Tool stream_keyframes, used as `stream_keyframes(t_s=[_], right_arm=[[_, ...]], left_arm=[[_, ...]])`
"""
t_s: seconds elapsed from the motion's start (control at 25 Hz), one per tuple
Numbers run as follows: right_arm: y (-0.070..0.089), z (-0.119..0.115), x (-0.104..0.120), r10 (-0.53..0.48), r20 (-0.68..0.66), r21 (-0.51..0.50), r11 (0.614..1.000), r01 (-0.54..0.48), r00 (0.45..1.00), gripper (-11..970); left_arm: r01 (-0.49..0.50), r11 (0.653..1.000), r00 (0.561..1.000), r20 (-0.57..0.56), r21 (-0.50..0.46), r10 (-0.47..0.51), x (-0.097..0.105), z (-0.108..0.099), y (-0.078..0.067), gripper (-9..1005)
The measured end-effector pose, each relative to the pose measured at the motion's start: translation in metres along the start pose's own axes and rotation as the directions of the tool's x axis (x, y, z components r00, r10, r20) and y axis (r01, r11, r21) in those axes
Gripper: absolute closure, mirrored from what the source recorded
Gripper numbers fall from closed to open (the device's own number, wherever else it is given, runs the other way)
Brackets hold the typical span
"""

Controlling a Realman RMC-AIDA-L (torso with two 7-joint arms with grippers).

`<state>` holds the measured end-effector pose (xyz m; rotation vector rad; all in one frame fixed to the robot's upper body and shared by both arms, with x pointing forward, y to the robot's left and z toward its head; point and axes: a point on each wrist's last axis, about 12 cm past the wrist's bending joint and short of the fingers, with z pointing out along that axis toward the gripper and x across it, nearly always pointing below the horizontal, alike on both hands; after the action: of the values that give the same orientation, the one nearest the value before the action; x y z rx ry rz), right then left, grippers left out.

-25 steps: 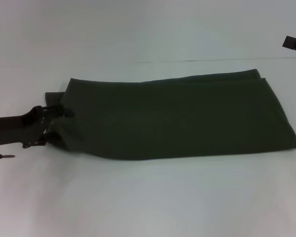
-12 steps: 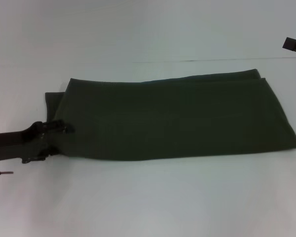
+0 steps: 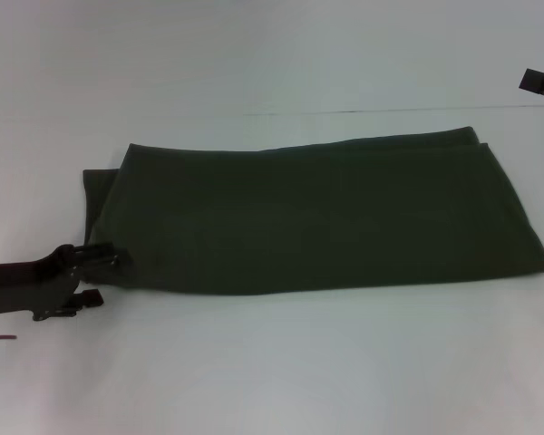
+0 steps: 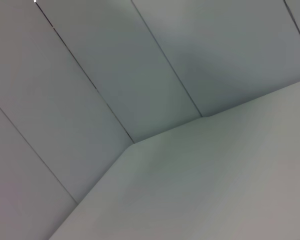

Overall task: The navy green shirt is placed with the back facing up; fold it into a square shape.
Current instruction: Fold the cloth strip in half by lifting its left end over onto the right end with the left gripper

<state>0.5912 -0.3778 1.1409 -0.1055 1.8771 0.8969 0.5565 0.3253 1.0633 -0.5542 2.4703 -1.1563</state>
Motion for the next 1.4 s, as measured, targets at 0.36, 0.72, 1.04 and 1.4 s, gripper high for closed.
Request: stream_keyframes(t_s=[0.36,0.72,1.04,1.4], right_arm=[[0.0,0.0,0.0,0.001,0.004,0.0,1.0,-0.001,1.0,28],[0.001,0.002,-0.001,0.001,0.006,-0.003,1.0,-0.001,1.0,28],[0.001,0.002,-0.001,0.0,0.004,-0.004,1.0,0.0,1.0,28],[0.0,0.0,0.001,0.005,0.005,0.0,1.0,-0.005,1.0,28]], left_arm=[[-0.006,1.0,1.0,0.013,-0.015,0.006,-0.003,0.002,-0.001,103],[-0.007,1.0,0.999,0.038,-0.024,0.008,-0.007,0.003,-0.001,104],[-0.03,0.999,0.999,0.045,-0.018,0.03,-0.012,0.006,-0.008,105],[-0.044,0.999,0.998,0.046,-0.014,0.044,-0.015,0.007,-0.012,105]])
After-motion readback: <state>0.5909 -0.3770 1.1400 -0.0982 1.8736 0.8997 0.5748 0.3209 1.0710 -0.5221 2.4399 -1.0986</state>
